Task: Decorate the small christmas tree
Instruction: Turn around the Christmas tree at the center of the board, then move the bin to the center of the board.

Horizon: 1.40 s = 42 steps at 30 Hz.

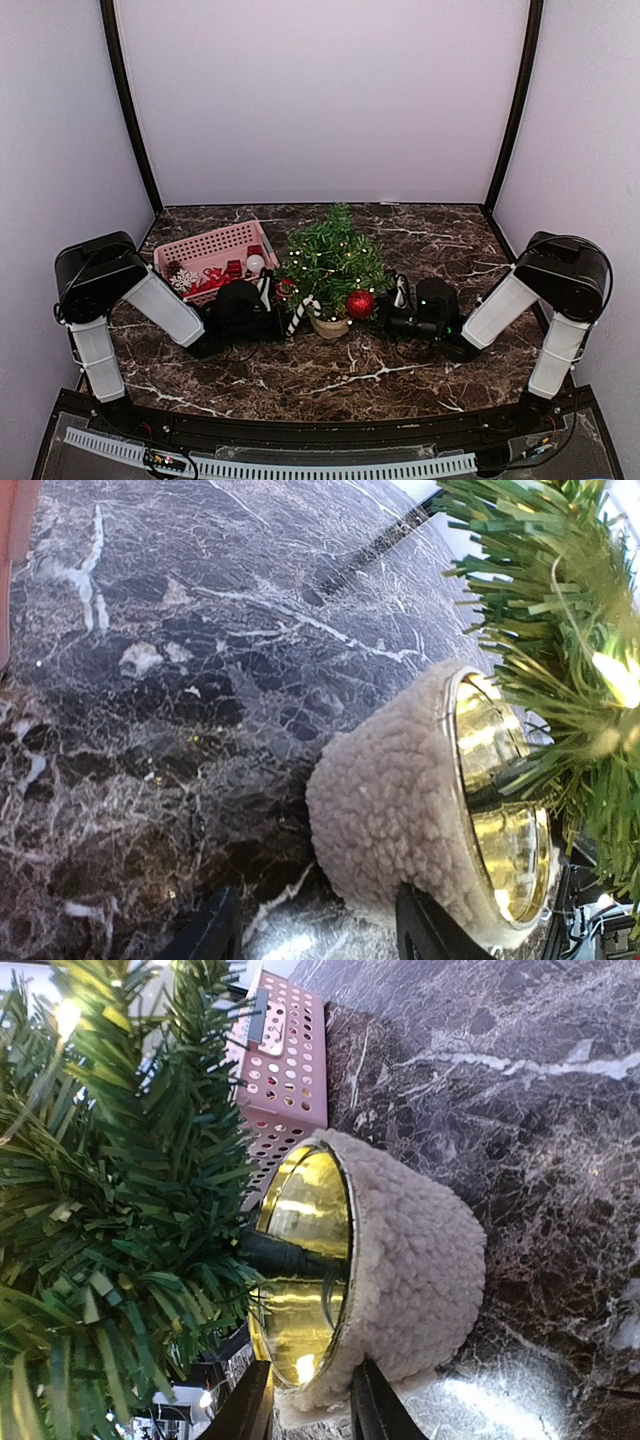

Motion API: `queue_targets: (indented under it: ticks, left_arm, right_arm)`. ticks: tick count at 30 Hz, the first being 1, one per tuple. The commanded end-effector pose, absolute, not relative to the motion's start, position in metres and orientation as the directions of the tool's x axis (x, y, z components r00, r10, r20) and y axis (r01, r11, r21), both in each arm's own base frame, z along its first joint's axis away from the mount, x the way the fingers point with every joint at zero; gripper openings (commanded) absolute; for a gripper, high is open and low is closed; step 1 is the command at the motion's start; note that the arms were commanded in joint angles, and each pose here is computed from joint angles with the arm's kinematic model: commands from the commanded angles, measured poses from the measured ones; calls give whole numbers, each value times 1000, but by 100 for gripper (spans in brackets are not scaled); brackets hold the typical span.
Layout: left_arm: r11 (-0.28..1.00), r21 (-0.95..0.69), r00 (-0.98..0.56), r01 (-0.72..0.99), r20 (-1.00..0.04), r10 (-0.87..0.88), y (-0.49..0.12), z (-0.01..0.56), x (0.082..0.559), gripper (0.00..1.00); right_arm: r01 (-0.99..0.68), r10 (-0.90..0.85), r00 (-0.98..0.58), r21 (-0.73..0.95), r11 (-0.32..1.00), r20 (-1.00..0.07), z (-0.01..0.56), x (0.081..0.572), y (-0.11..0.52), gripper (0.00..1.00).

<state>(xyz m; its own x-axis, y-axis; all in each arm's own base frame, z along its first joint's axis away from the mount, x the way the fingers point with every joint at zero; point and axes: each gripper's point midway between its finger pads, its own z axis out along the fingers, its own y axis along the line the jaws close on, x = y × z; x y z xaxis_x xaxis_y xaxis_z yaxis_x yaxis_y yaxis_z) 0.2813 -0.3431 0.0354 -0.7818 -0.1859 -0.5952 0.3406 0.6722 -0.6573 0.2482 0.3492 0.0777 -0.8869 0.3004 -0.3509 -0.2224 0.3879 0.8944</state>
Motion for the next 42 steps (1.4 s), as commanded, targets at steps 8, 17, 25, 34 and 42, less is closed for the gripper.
queue_targets:
  ticks: [8, 17, 25, 34, 42]
  left_arm:
    - [676, -629, -744, 384, -645, -178, -344, 44, 294, 55]
    - [712, -609, -719, 350, -662, -213, -314, 58, 287, 58]
    - [764, -603, -739, 230, -619, -266, -263, 54, 259, 59]
    - [820, -506, -713, 269, -676, -184, -225, 125, 249, 66]
    - [859, -405, -715, 313, -696, -68, -199, 172, 296, 70]
  right_arm:
    - [-230, 322, -879, 905, 358, -351, 88, 237, 348, 27]
    - [-158, 427, -834, 893, 422, -350, 83, 236, 311, 41]
    - [-91, 527, -755, 858, 506, -391, 85, 238, 267, 50]
    - [-84, 558, -655, 783, 616, -509, 117, 247, 222, 62]
    - [-105, 542, -621, 746, 658, -566, 138, 254, 206, 67]
